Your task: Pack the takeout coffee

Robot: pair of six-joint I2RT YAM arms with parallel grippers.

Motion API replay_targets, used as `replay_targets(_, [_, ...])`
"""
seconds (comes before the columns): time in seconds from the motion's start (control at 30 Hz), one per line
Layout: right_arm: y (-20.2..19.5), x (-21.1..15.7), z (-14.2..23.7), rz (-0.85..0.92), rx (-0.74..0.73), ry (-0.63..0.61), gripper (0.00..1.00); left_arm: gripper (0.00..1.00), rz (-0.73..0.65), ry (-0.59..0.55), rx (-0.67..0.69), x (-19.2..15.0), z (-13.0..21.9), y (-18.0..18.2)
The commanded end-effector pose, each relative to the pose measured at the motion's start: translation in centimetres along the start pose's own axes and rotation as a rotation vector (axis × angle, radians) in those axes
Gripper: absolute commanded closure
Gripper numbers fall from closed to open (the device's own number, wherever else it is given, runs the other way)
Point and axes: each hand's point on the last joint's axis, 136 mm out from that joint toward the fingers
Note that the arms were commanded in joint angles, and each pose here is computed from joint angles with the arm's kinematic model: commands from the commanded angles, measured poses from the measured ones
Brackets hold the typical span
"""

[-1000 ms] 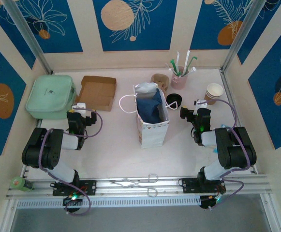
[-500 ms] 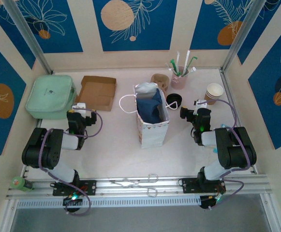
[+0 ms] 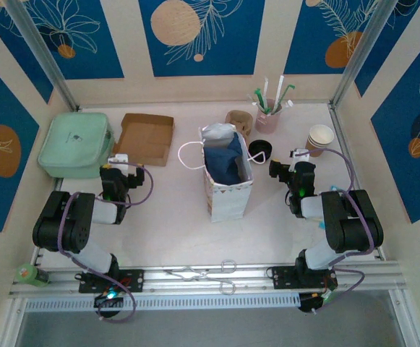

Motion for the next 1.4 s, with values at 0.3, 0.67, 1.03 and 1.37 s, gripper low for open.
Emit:
replay_targets(0.3, [0.6, 1.2, 0.0, -0.010, 0.021, -0.033, 0.01, 0.00, 0.004, -0.027, -0.014, 1.0, 0.0, -0.1])
replay_targets(0.67, [0.7, 1.2, 0.0, -0.011, 0.024, -0.033, 0.01, 0.00, -0.019, -0.035, -0.070, 1.2, 0.0, -1.0])
replay_targets(1.03, [0.6, 1.3, 0.0, -0.011, 0.021, -0.033, 0.01, 0.00, -0.019, -0.037, -0.072, 1.3, -0.1, -1.0])
replay_targets(1.37, [0.7, 1.2, 0.0, -0.011, 0.023, -0.032, 0.01, 0.00, -0.015, -0.025, -0.081, 1.2, -0.3, -1.1])
Point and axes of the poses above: each hand's point on the last joint's axis, 136 mm out from that joint toward the fingers, its own z axis back along the fingers, its own y axis along the line the jaws close on, x = y × z, and after that the axes turned 13 degrees about -z, right-handed
